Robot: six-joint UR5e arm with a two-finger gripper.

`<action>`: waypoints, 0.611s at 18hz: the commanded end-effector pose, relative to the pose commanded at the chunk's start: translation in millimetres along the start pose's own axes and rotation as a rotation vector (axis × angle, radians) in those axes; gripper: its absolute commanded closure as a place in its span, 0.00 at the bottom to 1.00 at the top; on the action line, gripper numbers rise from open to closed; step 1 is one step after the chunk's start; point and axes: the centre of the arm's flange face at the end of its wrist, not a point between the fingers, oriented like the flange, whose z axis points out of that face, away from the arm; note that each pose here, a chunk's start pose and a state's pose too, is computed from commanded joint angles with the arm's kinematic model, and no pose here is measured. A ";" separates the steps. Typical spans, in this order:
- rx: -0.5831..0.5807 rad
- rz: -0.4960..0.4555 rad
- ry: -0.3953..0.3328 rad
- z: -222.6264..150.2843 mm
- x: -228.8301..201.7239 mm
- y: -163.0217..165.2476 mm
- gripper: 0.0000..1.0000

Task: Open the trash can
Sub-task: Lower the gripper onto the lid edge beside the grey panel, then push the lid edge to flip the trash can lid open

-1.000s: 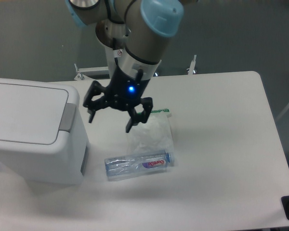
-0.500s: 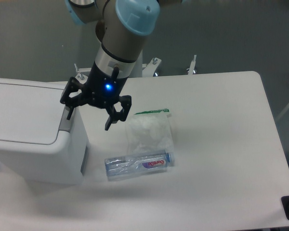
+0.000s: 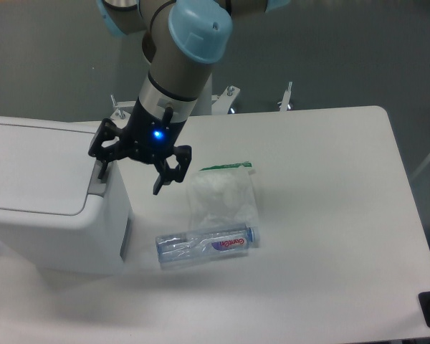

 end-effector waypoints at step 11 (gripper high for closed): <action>-0.006 -0.003 0.003 3.5 0.5 -1.8 0.00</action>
